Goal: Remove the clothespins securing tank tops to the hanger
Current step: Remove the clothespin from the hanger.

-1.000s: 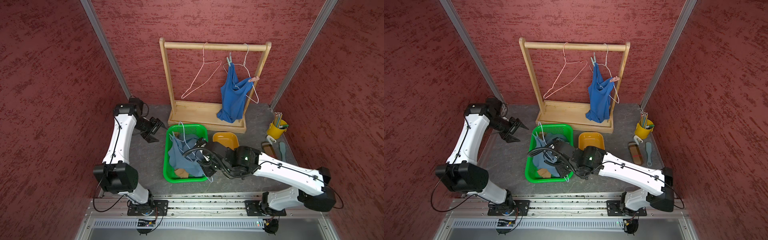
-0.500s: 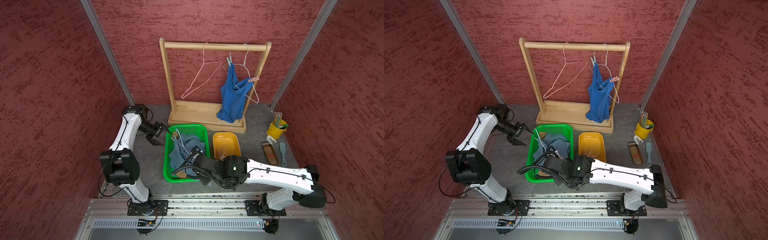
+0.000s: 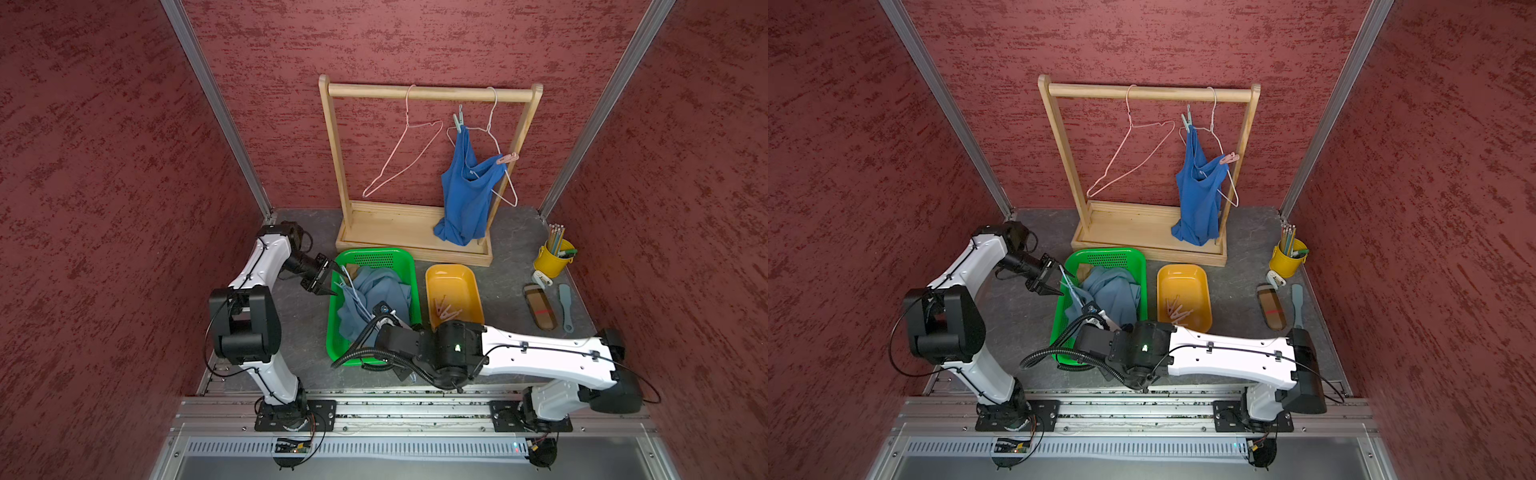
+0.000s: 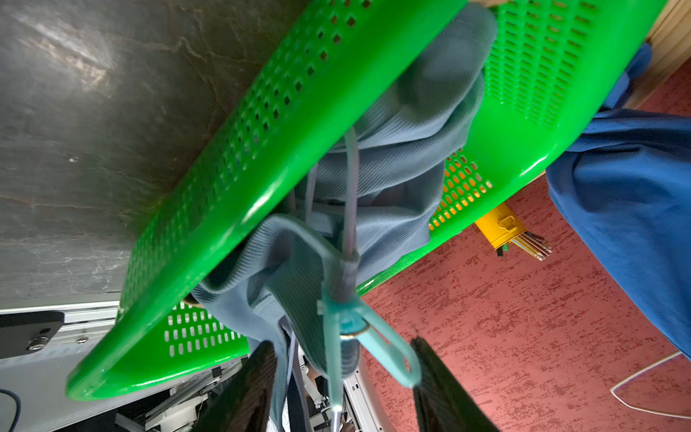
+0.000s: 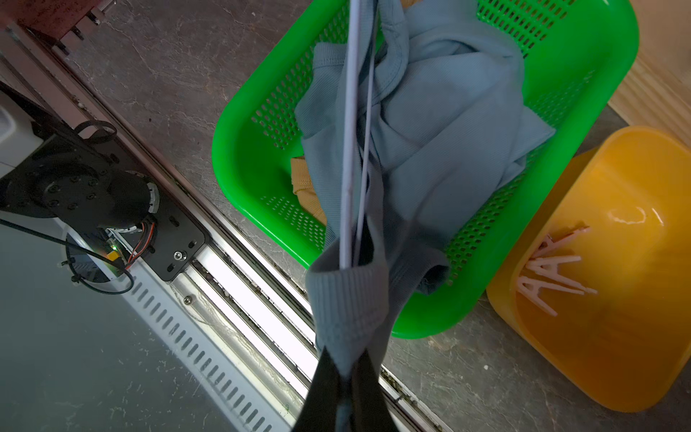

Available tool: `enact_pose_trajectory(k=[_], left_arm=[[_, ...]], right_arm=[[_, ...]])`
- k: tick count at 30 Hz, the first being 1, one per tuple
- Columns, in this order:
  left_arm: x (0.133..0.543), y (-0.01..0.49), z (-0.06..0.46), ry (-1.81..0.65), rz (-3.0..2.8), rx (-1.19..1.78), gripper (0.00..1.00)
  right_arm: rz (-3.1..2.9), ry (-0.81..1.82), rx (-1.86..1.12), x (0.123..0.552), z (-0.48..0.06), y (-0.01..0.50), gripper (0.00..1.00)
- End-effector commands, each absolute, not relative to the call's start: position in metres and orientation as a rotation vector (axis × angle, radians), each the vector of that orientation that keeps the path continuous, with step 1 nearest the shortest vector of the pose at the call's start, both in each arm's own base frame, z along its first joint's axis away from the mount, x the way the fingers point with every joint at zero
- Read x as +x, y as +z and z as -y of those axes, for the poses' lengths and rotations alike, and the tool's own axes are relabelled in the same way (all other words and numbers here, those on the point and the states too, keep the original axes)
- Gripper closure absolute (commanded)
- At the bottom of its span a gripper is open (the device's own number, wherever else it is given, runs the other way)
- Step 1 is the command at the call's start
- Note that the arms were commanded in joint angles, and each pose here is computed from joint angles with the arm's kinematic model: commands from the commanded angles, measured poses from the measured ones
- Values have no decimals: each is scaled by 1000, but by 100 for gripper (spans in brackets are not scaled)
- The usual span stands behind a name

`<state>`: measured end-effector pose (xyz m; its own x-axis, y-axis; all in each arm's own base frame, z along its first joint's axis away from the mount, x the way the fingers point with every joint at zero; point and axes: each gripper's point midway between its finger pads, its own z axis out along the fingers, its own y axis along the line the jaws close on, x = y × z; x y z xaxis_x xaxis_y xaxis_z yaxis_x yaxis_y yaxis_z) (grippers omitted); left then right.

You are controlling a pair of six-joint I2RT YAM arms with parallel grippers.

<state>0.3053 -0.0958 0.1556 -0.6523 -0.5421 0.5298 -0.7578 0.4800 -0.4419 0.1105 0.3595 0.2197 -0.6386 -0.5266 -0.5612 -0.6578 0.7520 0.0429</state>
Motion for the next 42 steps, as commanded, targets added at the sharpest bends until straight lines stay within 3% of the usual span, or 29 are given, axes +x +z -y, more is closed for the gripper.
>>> enact_pose_trajectory(k=[1,3,8,23,28,35,42], left_arm=[[314,155,95,999,2426,1094,54],[316,155,91,995,2438,1100,68],[317,159,88,983,2462,1091,81],[340,215,54,1102,2845,1146,91],[344,244,49,1215,2944,1149,92],[324,269,50,1310,2999,1182,92],[292,286,60,1382,3010,1258,92]], right_arm=[[-2383,371,-821,113,-364,235,100],[-2388,370,-821,112,-364,233,100],[-2400,356,-834,109,-364,225,100],[-2444,495,-732,101,-361,213,100],[-2434,680,-602,103,-360,236,100],[-2423,922,-452,126,-359,262,100],[-2497,998,-393,167,-341,250,100]])
